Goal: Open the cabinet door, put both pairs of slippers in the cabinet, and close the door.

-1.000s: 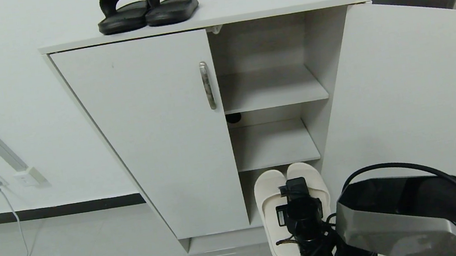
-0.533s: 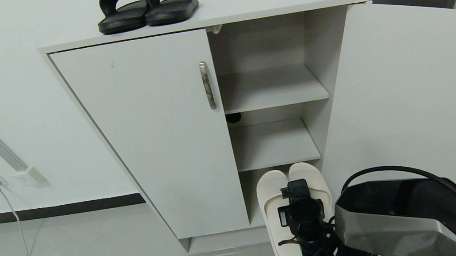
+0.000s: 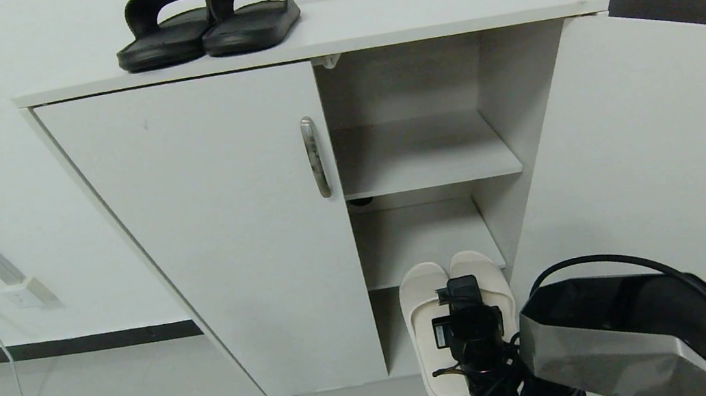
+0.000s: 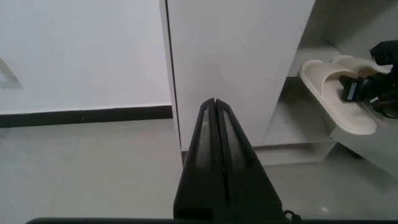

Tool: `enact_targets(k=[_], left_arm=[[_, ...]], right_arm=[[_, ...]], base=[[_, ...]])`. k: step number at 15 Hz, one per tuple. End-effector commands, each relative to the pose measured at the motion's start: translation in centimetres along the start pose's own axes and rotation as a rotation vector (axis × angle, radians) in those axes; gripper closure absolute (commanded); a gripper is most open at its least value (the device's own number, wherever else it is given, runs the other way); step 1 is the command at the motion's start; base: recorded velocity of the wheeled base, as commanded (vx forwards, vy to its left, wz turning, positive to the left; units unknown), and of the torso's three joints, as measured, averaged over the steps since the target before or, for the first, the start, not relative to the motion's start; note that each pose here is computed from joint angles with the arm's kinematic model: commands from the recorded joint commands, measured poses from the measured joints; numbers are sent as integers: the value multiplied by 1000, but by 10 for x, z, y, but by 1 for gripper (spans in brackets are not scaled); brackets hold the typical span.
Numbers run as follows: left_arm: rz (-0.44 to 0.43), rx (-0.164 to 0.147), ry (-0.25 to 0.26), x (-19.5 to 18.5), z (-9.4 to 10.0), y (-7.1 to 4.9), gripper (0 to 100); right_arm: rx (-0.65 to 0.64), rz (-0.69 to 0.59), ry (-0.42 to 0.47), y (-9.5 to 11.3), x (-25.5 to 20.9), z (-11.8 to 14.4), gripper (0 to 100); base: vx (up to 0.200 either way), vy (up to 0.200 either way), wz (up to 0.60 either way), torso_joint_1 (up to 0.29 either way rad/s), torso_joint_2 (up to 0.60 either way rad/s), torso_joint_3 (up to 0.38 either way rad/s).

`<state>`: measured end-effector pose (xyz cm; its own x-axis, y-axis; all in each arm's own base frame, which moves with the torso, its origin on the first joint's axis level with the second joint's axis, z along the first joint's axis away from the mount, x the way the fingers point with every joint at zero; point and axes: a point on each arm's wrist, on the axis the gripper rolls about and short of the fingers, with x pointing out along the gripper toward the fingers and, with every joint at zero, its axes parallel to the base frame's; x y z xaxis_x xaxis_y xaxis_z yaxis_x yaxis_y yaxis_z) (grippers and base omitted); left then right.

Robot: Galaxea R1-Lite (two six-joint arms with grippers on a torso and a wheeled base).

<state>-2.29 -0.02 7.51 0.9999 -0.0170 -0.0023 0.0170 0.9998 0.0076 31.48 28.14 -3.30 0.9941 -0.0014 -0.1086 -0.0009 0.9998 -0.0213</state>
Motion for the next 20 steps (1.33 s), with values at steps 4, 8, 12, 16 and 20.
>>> enact_targets(k=[4, 8, 12, 16, 20], left_arm=[[2, 0, 2, 0, 0, 0, 100], [2, -3, -1, 0, 0, 0, 100], [3, -3, -1, 0, 0, 0, 100], [3, -3, 1, 0, 0, 0, 100], [5, -3, -1, 0, 0, 0, 100]], right_arm=[[3, 1, -3, 0, 0, 1, 100], [0, 5, 0, 0, 1, 1, 100], [12, 6, -14, -4, 10, 8, 100], [-11, 2, 23, -11, 21, 21, 100], [0, 22, 26, -6, 41, 35, 100]], base=[[200, 0, 0, 5, 4, 1], [50, 0, 0, 1, -1, 2], [0, 0, 0, 0, 0, 0], [0, 0, 0, 0, 0, 0], [0, 0, 0, 0, 0, 0]])
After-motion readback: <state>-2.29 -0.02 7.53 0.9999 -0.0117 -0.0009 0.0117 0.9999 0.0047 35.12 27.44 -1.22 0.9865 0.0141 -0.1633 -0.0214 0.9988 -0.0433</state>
